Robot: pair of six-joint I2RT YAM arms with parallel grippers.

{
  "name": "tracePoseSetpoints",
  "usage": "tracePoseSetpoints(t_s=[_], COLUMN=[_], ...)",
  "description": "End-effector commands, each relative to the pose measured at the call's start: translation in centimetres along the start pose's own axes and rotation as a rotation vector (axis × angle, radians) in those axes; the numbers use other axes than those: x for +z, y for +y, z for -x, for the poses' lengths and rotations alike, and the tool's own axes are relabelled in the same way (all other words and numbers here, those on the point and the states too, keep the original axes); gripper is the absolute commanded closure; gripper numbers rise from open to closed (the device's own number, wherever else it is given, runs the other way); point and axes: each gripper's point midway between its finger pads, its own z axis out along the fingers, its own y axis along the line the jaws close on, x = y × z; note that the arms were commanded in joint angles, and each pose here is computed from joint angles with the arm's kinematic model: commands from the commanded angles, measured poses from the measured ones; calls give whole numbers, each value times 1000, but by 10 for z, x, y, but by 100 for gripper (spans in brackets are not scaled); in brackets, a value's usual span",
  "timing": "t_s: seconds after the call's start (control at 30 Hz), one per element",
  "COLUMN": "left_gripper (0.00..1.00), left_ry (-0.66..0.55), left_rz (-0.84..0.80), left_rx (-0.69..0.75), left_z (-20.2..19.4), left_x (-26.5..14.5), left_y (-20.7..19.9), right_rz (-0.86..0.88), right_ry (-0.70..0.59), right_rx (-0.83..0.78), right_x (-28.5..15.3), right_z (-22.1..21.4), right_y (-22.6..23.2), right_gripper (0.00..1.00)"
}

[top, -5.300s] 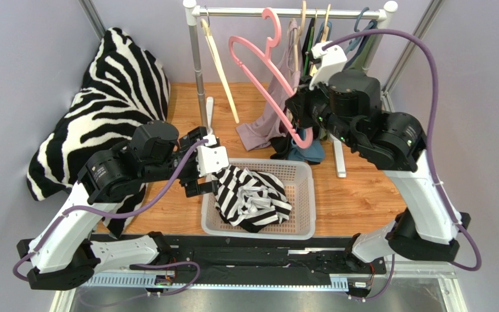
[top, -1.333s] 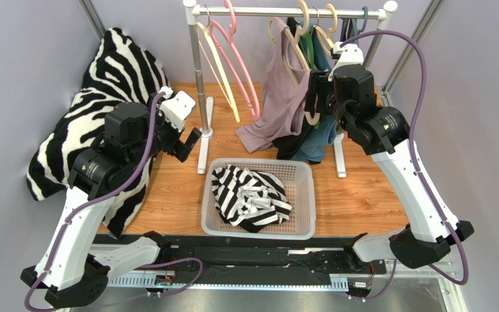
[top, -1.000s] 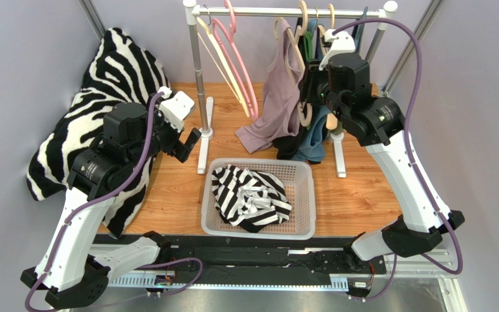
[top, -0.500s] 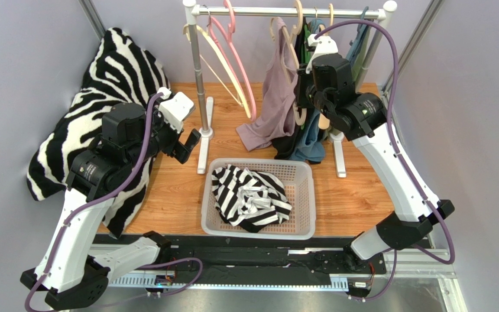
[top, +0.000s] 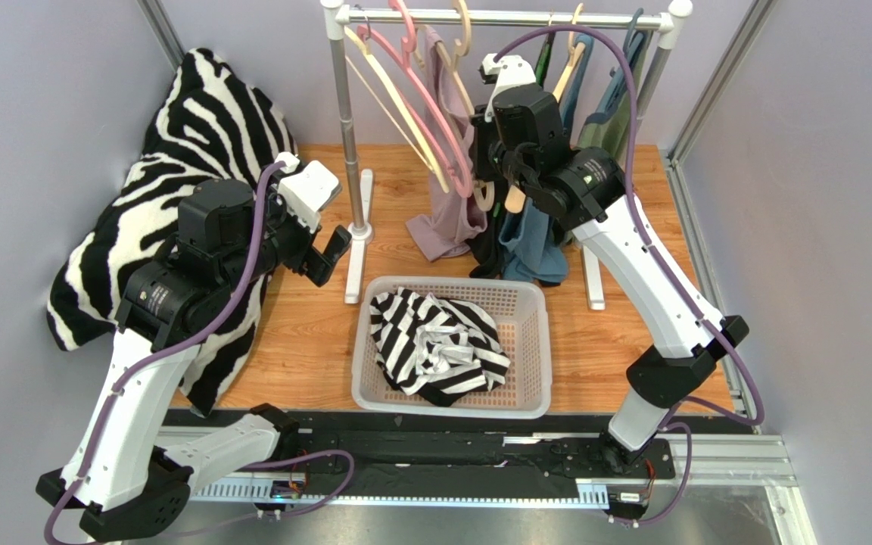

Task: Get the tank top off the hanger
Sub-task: Pick up the hanger from the clothesline.

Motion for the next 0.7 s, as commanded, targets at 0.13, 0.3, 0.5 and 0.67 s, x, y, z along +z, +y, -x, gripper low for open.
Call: tracePoseSetpoints(t_s=[0.13,0.3,0.5,0.67], left_gripper=[1,1,1,1], left_ry=[-14,-15,-19,-21], left_rz=[-18,-23,-23,-22], left_rx=[-23,-23,-23,-22], left_z=[3,2,3,5], left_x=[-1,-2,-3,-3], left_y=[-3,-4,-4,-4], right_rz=[-103,-189,-254,-275], right_ry=[-32,-85,-152,-162], right_rx=[-8,9,62,74], right_x=[-6,-26,-52,-52], right_z=[-2,0,11,13], right_y=[-22,-51,-85,-97], right_gripper=[100,100,100,100])
